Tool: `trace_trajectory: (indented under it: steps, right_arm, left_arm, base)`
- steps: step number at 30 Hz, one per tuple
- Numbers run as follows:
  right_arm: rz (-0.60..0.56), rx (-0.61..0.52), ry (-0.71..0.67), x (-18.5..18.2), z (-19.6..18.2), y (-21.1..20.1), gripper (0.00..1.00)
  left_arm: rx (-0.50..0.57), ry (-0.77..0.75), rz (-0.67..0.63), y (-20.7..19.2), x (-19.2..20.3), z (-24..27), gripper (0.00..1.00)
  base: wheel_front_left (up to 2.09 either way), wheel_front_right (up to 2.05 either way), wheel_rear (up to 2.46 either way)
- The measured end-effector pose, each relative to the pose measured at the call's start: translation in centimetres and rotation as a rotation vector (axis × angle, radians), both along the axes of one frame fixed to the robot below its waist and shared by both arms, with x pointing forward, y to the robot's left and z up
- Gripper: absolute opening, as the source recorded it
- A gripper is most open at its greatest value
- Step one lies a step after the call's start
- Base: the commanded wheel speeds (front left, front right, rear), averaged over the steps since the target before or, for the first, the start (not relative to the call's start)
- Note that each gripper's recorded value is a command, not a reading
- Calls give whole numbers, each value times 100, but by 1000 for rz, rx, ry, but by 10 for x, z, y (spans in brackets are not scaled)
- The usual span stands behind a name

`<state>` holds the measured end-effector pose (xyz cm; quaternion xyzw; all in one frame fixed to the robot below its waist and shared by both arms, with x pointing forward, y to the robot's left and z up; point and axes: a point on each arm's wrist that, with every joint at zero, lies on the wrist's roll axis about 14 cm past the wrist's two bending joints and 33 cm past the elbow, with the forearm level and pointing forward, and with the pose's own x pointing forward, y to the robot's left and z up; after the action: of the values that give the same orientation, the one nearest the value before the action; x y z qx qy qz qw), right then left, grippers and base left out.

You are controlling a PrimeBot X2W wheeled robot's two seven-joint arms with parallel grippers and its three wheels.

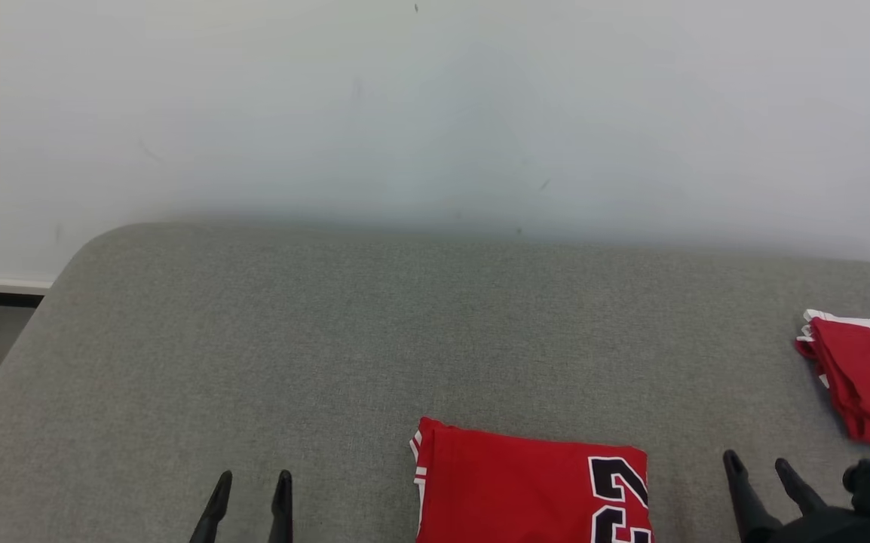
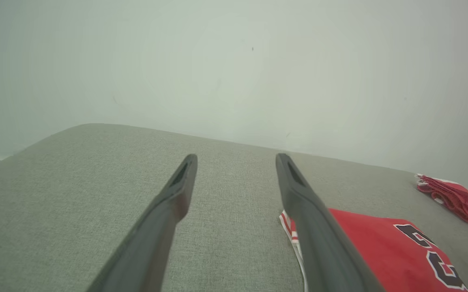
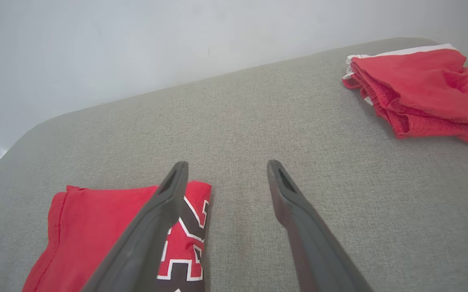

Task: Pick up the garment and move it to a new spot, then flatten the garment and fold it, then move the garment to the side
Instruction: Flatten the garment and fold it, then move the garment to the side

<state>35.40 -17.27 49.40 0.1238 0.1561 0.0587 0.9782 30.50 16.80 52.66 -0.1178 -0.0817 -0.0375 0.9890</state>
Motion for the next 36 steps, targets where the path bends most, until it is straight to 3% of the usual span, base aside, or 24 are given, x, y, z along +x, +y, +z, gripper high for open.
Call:
trace_trajectory:
  steps: [5,11,16,36]
  right_arm:
    - [-4,28,-81,-18,-5,9,100]
    - [-2,8,-230,-25,7,15,100]
    - [-9,-14,-271,-30,4,13,100]
    - [27,-35,-254,-27,-8,25,100]
  left_arm:
    - [-95,-18,25,10,4,6,100]
    - [-96,2,17,7,1,-1,100]
    - [-85,35,8,4,0,-12,100]
    - [-55,77,9,4,-1,-25,100]
  base:
    - [0,0,0]
    - [0,0,0]
    - [0,0,0]
    - [0,0,0]
